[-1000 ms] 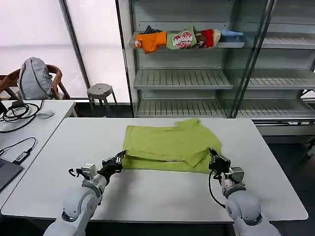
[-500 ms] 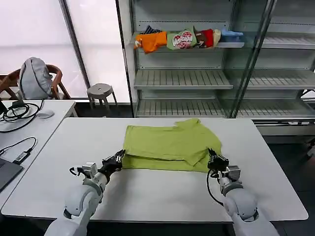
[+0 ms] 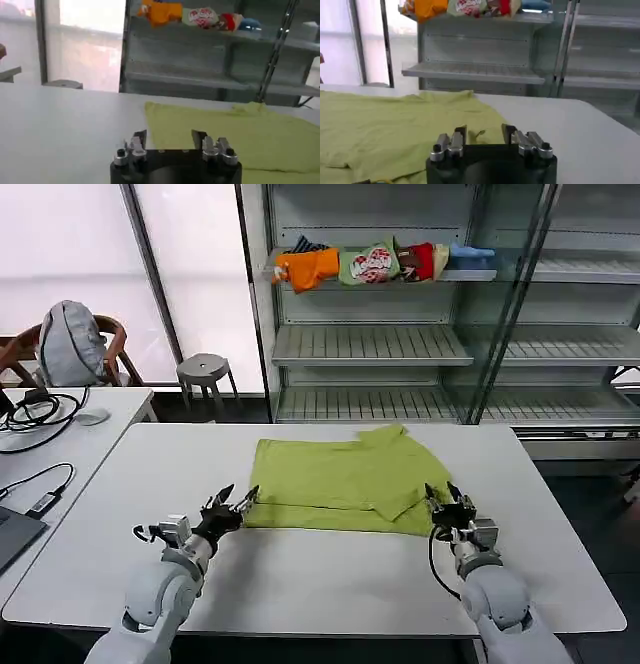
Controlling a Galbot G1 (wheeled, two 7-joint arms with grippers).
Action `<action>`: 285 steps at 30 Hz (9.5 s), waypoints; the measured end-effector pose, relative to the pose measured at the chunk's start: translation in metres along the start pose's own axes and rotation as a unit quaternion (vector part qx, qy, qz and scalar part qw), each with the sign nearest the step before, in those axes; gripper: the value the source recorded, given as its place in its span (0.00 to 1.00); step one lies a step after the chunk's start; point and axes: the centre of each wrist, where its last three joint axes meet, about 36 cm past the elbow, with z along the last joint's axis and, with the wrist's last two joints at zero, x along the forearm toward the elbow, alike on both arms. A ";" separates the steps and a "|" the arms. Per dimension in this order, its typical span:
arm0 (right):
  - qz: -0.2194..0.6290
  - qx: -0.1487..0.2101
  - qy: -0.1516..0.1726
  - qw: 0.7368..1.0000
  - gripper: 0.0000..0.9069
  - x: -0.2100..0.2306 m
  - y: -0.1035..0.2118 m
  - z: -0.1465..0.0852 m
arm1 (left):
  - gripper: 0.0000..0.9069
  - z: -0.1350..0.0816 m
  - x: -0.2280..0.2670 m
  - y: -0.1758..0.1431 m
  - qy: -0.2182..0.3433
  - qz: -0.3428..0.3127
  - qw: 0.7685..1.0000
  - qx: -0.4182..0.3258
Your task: Fold and organize the clothes.
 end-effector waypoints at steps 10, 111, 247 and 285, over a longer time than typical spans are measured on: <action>0.000 -0.002 0.031 1.000 0.00 0.022 0.000 0.010 | 0.04 0.016 0.012 -0.016 0.024 -0.009 0.999 -0.025; -0.007 -0.038 0.026 0.999 1.00 -0.090 0.048 -0.078 | 1.00 -0.047 0.029 0.031 0.028 0.012 0.991 -0.128; -0.069 -0.027 0.060 0.995 0.00 0.028 0.043 -0.040 | 0.02 0.025 0.058 0.043 0.038 0.052 0.997 -0.039; -0.072 -0.010 0.072 0.995 1.00 0.041 0.036 -0.029 | 1.00 0.029 0.081 0.042 0.059 0.047 0.995 -0.059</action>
